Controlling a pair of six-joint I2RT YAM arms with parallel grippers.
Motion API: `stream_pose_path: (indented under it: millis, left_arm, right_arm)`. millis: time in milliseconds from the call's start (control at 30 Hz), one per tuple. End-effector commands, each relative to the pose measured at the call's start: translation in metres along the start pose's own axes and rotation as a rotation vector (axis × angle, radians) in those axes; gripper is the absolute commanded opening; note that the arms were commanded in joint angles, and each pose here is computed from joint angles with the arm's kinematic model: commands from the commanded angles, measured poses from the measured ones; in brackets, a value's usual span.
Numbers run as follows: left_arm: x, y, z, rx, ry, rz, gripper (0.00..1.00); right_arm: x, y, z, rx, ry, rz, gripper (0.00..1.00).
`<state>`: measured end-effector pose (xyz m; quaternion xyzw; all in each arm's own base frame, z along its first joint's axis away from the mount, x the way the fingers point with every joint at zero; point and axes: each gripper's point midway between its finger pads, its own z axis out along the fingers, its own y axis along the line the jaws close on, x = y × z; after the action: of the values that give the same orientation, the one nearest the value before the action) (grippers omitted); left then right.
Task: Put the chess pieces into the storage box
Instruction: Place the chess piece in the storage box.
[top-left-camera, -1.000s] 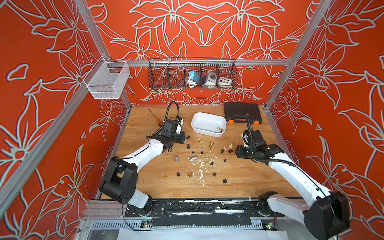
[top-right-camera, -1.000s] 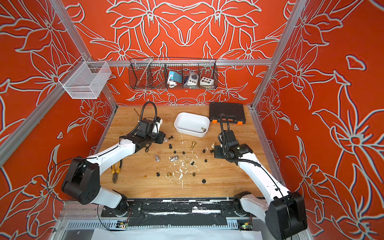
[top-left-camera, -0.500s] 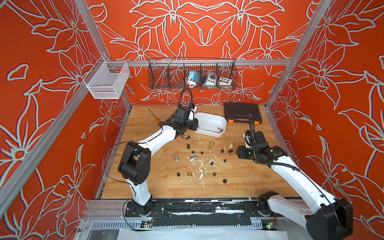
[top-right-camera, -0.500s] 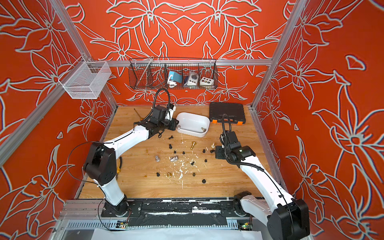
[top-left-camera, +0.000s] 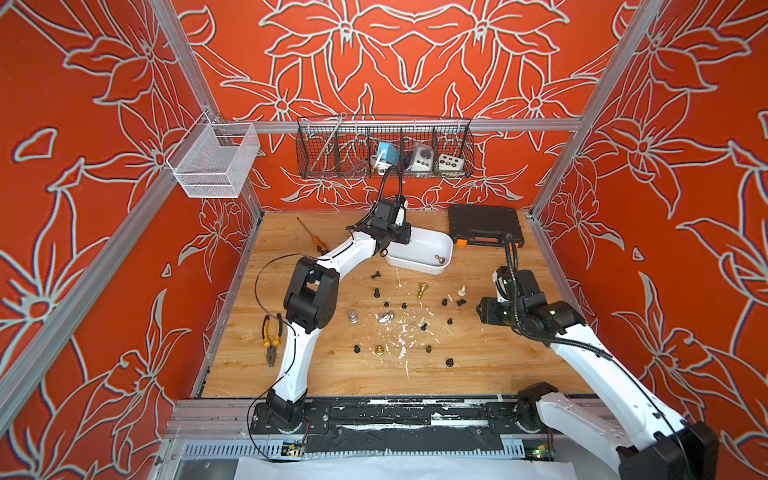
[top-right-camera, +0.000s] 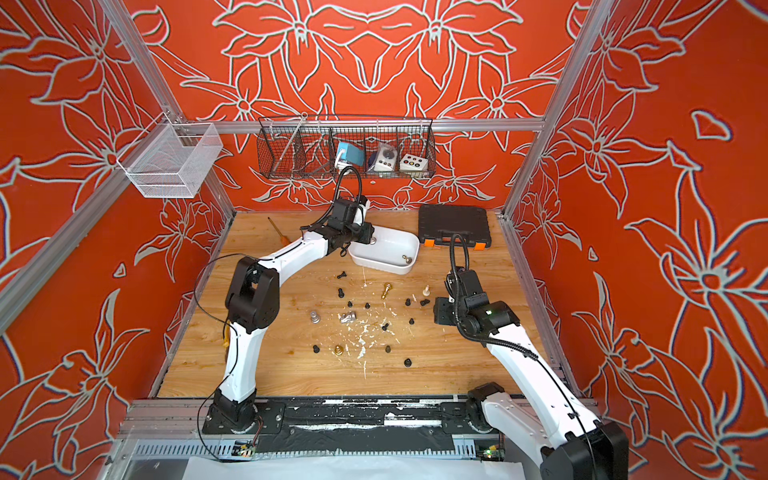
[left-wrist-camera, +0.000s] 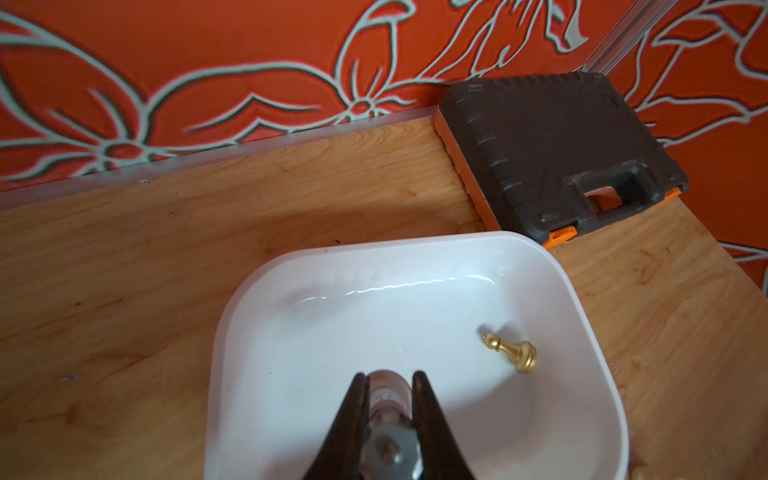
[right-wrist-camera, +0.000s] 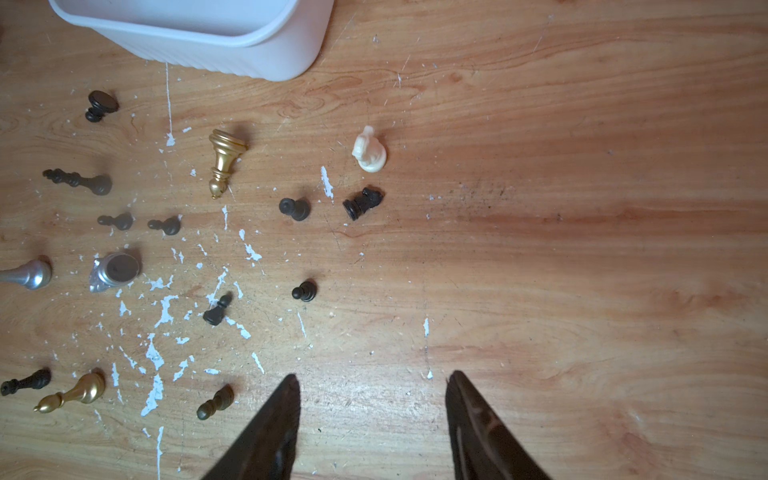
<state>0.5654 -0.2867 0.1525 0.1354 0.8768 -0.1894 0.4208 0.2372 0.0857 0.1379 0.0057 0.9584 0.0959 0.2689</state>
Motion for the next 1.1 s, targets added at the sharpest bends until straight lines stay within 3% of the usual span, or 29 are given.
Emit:
stream_pose_path:
  millis: [0, 367, 767, 1067]
  left_arm:
    - [0.0, 0.002, 0.011, -0.016, 0.013, 0.001, 0.21]
    - [0.007, 0.012, 0.029, -0.054, 0.018, 0.007, 0.22]
    - [0.012, 0.013, 0.031, -0.057, 0.031, 0.005, 0.42]
    - [0.006, 0.01, 0.02, -0.047, 0.015, 0.007, 0.46]
  right_arm:
    - [0.01, -0.008, 0.0, 0.031, 0.028, 0.021, 0.59]
    - [0.007, -0.011, -0.007, 0.05, 0.018, -0.004, 0.59]
    - [0.009, -0.012, -0.009, 0.054, 0.014, 0.003, 0.59]
    - [0.011, -0.013, -0.01, 0.055, 0.016, 0.007, 0.59]
